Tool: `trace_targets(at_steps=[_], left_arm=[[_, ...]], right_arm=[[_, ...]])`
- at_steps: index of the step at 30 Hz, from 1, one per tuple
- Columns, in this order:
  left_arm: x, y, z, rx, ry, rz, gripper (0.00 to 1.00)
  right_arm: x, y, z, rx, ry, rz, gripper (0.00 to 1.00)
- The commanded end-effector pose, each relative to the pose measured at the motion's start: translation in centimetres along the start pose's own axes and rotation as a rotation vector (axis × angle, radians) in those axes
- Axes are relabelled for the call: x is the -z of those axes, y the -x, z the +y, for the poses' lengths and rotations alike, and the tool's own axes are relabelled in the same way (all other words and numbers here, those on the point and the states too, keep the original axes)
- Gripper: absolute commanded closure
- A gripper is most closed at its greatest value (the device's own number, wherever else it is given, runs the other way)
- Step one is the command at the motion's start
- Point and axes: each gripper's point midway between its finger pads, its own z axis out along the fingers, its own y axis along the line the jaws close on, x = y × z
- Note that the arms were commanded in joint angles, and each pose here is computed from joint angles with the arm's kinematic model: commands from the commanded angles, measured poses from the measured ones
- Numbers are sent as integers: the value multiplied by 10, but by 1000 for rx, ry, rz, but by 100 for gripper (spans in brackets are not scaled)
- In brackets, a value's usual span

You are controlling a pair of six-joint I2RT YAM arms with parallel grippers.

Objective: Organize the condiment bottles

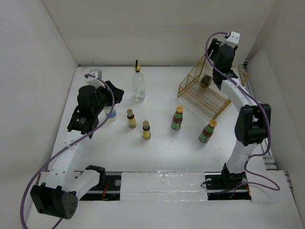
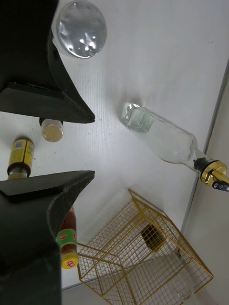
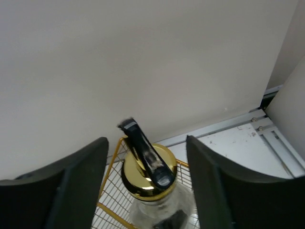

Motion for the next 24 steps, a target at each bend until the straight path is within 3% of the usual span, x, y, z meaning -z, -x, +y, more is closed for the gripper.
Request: trace_targets(at_steps=[1, 2, 6, 10, 11, 14, 15, 17, 20, 24], left_arm=[[0, 8, -7, -9, -35, -33, 60], [0, 8, -7, -9, -35, -33, 60], [2, 11, -8, -11, -31, -46, 60], [8, 18, -7, -12, -16, -80, 60], [10, 22, -6, -13, -10, -95, 59], [20, 31, -2, -2, 5, -138, 57], [23, 34, -1, 9, 6, -157, 56], [34, 46, -3, 15, 5, -209, 53], [39, 47, -2, 15, 10, -226, 51], [39, 47, -2, 15, 10, -226, 48]], right_arm=[[12, 71, 8, -84, 18, -170, 24], [15, 81, 11, -88, 34, -181, 17], [40, 131, 24, -77, 123, -223, 8], [70, 154, 49, -19, 285, -243, 10], [83, 154, 74, 5, 419, -233, 12], [115, 128, 121, 53, 688, -178, 24], [138, 111, 153, 66, 868, -141, 28], [155, 77, 183, 109, 1006, -90, 36], [183, 23, 236, 178, 1176, -9, 35], [208, -19, 285, 222, 1299, 65, 21]])
